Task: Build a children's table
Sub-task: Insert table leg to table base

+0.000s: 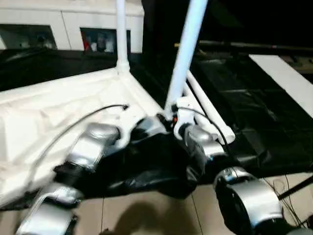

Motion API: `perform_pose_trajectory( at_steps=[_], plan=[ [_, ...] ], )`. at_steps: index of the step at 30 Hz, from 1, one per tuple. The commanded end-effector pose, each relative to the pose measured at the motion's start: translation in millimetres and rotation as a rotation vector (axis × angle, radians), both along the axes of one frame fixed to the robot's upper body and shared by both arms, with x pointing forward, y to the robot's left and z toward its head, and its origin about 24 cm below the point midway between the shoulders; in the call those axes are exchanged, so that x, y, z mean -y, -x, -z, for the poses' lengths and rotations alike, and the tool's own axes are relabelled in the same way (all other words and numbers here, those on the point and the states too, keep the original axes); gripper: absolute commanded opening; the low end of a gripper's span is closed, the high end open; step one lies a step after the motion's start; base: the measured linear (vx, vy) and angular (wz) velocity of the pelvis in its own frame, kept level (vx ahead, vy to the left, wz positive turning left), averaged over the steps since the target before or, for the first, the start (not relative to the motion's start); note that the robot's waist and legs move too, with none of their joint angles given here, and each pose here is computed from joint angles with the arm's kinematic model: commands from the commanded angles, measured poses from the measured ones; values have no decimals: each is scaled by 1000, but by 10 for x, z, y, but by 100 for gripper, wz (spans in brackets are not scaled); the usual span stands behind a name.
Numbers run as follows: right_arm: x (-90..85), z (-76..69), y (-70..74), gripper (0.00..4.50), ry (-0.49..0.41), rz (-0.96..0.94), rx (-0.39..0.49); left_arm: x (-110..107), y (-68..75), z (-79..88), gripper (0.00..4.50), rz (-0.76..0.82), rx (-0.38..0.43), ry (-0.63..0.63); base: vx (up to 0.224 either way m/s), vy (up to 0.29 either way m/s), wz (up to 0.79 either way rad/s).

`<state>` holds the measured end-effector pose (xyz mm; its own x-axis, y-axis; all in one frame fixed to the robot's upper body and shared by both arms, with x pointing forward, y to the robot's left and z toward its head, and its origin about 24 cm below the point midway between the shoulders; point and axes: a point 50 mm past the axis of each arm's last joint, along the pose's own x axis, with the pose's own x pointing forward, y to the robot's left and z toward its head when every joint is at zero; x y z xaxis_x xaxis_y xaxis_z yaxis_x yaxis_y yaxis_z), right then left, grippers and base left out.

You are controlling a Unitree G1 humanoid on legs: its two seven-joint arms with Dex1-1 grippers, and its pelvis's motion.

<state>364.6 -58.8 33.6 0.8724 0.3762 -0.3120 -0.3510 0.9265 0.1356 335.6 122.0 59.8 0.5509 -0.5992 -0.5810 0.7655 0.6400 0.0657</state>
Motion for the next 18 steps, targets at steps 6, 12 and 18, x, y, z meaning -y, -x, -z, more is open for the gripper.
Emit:
perform_pose_trajectory(
  at_steps=[6, 12, 18],
  plan=[
    [-326, 104, 150, 275, -31, -138, -54, -157, -87, -87, 0, -128, 104, -91, 0, 0, 0],
    [-306, 17, 116, 351, -64, -200, 11, -248, -43, -106, 0, -92, 112, -96, 0, 0, 0],
    [-170, -75, 81, 390, -29, -360, 83, -386, 91, -92, 0, 74, 97, -102, 0, 0, 0]
  ],
)
